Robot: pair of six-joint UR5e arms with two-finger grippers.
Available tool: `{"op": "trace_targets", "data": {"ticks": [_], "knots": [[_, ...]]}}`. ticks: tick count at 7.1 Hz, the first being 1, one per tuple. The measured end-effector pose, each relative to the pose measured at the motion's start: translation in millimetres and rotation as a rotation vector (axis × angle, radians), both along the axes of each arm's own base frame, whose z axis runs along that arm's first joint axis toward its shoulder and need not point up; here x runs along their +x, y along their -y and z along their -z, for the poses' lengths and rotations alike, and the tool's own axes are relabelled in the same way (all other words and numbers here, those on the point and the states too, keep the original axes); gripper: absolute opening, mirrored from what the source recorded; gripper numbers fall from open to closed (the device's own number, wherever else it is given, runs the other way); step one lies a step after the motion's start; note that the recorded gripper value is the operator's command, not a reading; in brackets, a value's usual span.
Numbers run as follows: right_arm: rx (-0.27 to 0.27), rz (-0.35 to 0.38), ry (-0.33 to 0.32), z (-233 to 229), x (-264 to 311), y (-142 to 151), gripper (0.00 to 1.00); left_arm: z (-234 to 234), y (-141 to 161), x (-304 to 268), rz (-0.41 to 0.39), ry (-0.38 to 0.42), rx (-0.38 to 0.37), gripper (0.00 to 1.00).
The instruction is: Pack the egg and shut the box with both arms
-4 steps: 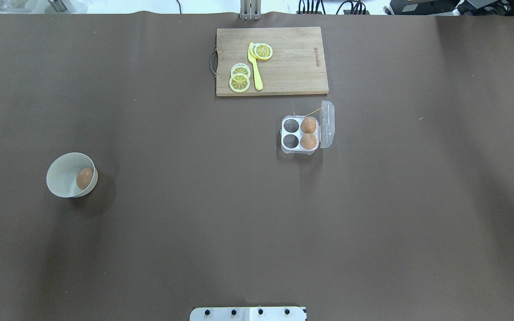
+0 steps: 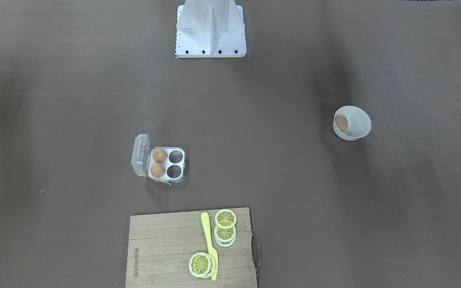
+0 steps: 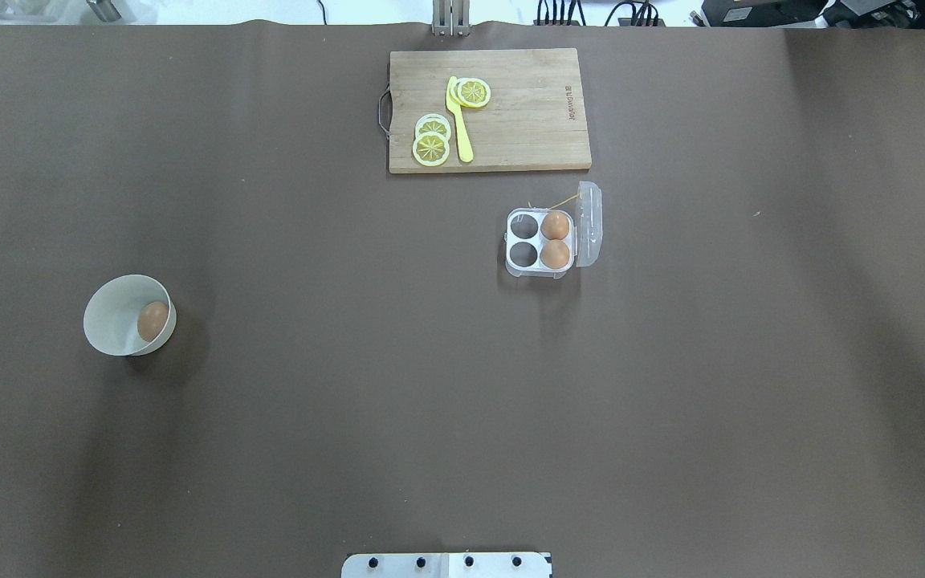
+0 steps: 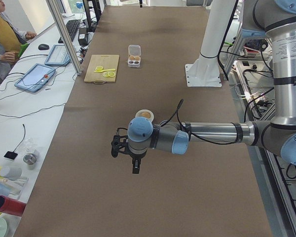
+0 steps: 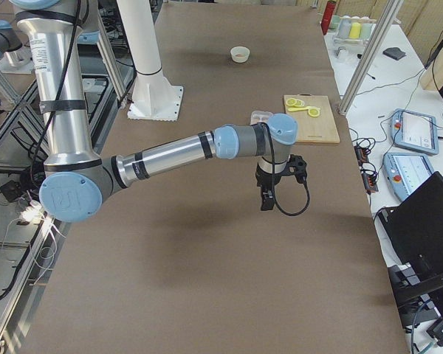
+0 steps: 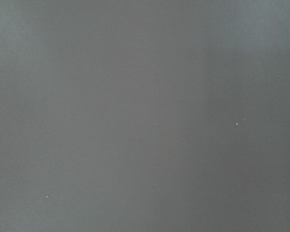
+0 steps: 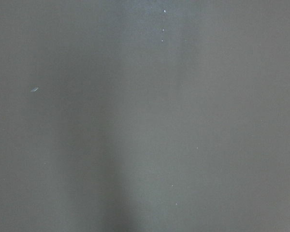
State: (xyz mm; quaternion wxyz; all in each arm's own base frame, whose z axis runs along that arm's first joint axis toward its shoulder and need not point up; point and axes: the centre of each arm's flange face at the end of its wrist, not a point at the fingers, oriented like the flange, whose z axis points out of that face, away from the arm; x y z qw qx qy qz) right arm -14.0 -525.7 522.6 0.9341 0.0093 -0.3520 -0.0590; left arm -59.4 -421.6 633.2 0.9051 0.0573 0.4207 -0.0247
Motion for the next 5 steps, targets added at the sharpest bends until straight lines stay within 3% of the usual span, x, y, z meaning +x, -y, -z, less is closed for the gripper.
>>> {"op": "trace_targets", "data": {"ticks": [5], "knots": [[0.004,0.003,0.013,-0.1,-1.3,-0.5,1.00,-1.2,-12.6,1.1,0.003,-0.008,-0.006,0.98]]}}
